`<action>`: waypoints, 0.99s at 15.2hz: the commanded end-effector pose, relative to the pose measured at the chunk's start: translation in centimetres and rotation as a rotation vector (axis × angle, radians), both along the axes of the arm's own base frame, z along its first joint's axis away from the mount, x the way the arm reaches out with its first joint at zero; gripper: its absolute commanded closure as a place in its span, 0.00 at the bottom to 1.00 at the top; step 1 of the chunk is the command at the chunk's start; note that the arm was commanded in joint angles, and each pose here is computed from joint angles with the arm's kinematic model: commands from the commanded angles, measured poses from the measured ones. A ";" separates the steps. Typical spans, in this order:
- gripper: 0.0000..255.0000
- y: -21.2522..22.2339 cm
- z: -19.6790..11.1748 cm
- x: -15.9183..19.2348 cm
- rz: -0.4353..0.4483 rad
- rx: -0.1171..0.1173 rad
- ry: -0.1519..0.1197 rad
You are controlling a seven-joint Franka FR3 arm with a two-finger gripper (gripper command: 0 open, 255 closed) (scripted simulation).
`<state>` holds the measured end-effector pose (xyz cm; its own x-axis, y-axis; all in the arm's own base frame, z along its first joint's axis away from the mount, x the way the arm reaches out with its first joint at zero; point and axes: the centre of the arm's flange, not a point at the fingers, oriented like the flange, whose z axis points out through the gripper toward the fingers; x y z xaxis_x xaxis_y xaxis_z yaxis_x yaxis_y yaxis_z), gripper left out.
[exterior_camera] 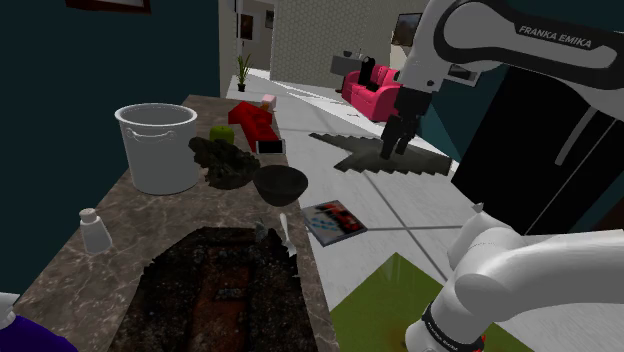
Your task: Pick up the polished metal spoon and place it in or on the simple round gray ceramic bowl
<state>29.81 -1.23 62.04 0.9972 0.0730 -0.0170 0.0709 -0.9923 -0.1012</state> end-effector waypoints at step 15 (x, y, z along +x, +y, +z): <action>0.00 6.9 -13.9 9.2 -0.210 0.101 0.039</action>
<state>38.28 5.47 49.45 0.9917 -0.1156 -0.0569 -0.1245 -0.9735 -0.1918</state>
